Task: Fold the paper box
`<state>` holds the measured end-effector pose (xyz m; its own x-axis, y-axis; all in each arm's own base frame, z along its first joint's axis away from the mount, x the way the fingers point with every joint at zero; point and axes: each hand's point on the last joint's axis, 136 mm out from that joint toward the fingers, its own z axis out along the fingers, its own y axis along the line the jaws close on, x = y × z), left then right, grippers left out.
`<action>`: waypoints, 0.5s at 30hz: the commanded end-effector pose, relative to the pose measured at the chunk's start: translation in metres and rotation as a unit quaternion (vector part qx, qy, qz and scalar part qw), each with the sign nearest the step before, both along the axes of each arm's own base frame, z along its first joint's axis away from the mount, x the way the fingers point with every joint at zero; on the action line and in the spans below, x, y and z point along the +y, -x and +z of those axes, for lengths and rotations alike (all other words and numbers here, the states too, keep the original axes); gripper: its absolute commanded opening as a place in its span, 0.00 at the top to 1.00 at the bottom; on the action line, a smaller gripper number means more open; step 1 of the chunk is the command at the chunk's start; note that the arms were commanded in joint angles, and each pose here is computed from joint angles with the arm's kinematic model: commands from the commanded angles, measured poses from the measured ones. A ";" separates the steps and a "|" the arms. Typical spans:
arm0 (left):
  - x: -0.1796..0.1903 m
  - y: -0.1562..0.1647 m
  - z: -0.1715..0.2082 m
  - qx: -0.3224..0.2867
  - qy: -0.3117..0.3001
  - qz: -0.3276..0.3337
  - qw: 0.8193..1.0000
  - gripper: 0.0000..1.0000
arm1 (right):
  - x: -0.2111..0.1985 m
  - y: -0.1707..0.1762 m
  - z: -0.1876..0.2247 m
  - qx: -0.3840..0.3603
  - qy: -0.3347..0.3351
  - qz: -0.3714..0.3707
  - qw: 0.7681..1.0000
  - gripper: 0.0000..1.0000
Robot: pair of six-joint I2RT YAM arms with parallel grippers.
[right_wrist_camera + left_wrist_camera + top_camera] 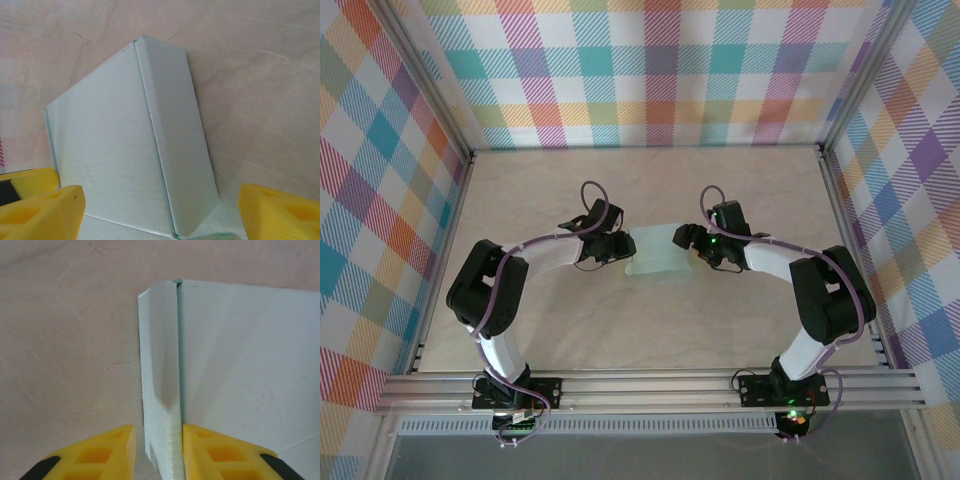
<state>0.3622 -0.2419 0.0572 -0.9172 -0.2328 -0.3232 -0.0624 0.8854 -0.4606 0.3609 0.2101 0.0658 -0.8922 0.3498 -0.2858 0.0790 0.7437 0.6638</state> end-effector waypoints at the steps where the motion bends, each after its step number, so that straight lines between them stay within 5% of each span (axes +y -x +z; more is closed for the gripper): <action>1: 0.004 -0.005 0.007 -0.007 -0.006 0.004 1.000 0.73 | 0.001 -0.001 0.010 -0.009 -0.017 0.003 1.000 0.20; 15: 0.027 0.015 -0.012 0.011 -0.007 0.029 0.999 0.79 | 0.014 -0.002 0.011 -0.011 -0.054 0.022 0.998 0.18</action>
<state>0.3596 -0.2296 0.0562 -0.9034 -0.2595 -0.3412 -0.0757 0.8801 -0.4688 0.3611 0.2180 0.0730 -0.8982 0.3420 -0.2761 0.0528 0.7076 0.7046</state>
